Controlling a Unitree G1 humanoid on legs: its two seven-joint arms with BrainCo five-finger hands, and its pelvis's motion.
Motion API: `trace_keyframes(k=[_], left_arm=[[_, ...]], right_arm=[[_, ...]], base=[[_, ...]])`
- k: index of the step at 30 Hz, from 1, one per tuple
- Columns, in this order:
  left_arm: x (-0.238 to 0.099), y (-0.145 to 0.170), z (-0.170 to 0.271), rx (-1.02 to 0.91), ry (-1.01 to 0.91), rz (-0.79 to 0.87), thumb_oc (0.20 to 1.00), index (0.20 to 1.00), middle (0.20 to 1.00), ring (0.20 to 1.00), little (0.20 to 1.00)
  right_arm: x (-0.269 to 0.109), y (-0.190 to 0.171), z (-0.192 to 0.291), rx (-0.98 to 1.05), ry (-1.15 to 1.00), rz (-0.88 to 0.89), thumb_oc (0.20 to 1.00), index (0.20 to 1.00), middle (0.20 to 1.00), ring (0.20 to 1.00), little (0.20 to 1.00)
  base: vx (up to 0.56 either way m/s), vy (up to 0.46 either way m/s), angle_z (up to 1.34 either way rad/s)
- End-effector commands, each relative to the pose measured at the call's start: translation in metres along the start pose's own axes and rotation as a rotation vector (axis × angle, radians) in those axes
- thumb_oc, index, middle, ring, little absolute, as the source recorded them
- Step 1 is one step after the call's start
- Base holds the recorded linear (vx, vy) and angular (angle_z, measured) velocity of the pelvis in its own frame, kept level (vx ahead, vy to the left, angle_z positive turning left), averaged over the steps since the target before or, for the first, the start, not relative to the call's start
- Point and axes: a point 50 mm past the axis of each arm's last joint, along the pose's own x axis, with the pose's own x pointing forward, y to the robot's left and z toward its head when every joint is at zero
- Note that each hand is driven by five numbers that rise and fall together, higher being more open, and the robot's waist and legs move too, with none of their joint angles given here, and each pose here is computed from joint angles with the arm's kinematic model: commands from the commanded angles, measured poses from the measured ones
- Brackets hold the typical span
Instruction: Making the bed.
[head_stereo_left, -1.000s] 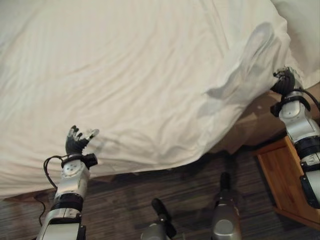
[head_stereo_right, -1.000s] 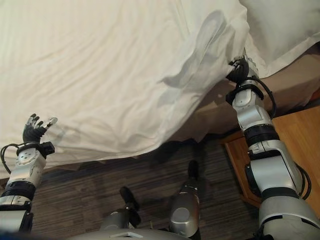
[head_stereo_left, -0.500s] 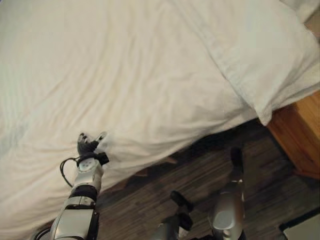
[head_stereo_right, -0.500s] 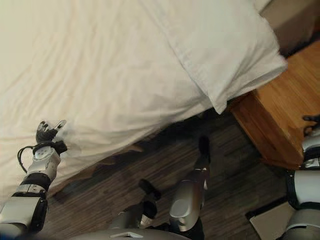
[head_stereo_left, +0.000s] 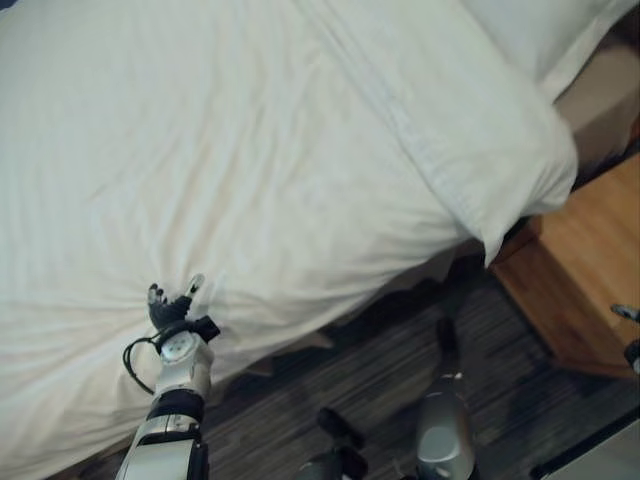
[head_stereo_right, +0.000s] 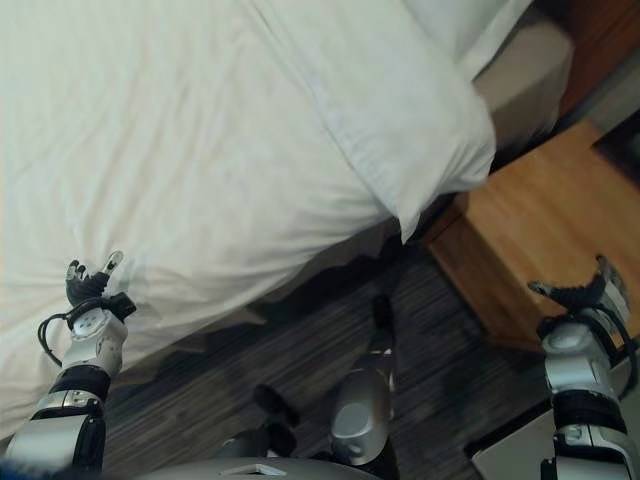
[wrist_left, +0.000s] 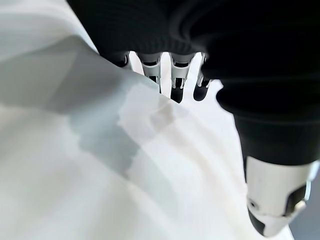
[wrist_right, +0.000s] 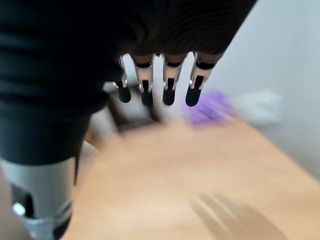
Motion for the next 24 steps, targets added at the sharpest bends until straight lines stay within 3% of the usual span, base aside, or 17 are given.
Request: trace_keyframes(k=[1,4,5,6,7,9,15,24], left_arm=[[-0.016,-0.055,0.016,-0.01,-0.09,-0.232,1.0,1.0,1.0,1.0,1.0],[-0.017,-0.04,0.01,0.011,-0.086,-0.215,1.0,1.0,1.0,1.0,1.0],[-0.016,-0.034,0.009,0.012,-0.085,-0.209,1.0,1.0,1.0,1.0,1.0],[-0.016,-0.028,0.007,0.024,-0.083,-0.204,1.0,1.0,1.0,1.0,1.0],[-0.015,-0.021,0.006,0.023,-0.076,-0.193,1.0,1.0,1.0,1.0,1.0],[-0.015,-0.016,0.004,0.033,-0.073,-0.188,1.0,1.0,1.0,1.0,1.0],[-0.019,-0.006,-0.007,0.033,-0.035,-0.202,1.0,1.0,1.0,1.0,1.0],[-0.01,-0.012,0.0,-0.01,-0.041,-0.217,1.0,1.0,1.0,1.0,1.0]], right_arm=[[0.013,-0.017,0.067,0.125,-0.251,-0.112,1.0,1.0,1.0,1.0,1.0],[0.013,-0.029,0.107,0.213,-0.378,-0.153,1.0,1.0,1.0,1.0,1.0],[0.014,-0.03,0.114,0.259,-0.392,-0.144,0.598,0.598,0.598,0.598,0.598],[0.014,-0.03,0.123,0.318,-0.406,-0.133,0.247,0.247,0.247,0.247,0.247],[0.015,-0.029,0.132,0.387,-0.417,-0.11,0.2,0.2,0.2,0.2,0.2],[0.015,-0.03,0.14,0.451,-0.425,-0.091,0.2,0.2,0.2,0.2,0.2],[0.022,-0.037,0.19,1.064,-0.417,0.002,0.2,0.2,0.2,0.2,0.2],[0.042,-0.085,0.252,1.502,-0.417,-0.045,0.2,0.2,0.2,0.2,0.2]], base=[[0.03,-0.018,0.07],[0.07,-0.018,0.18],[0.05,-0.03,0.2],[0.05,-0.028,0.14],[0.05,-0.031,0.19],[0.05,-0.027,0.14],[0.05,-0.046,0.13],[-0.02,-0.043,0.18]])
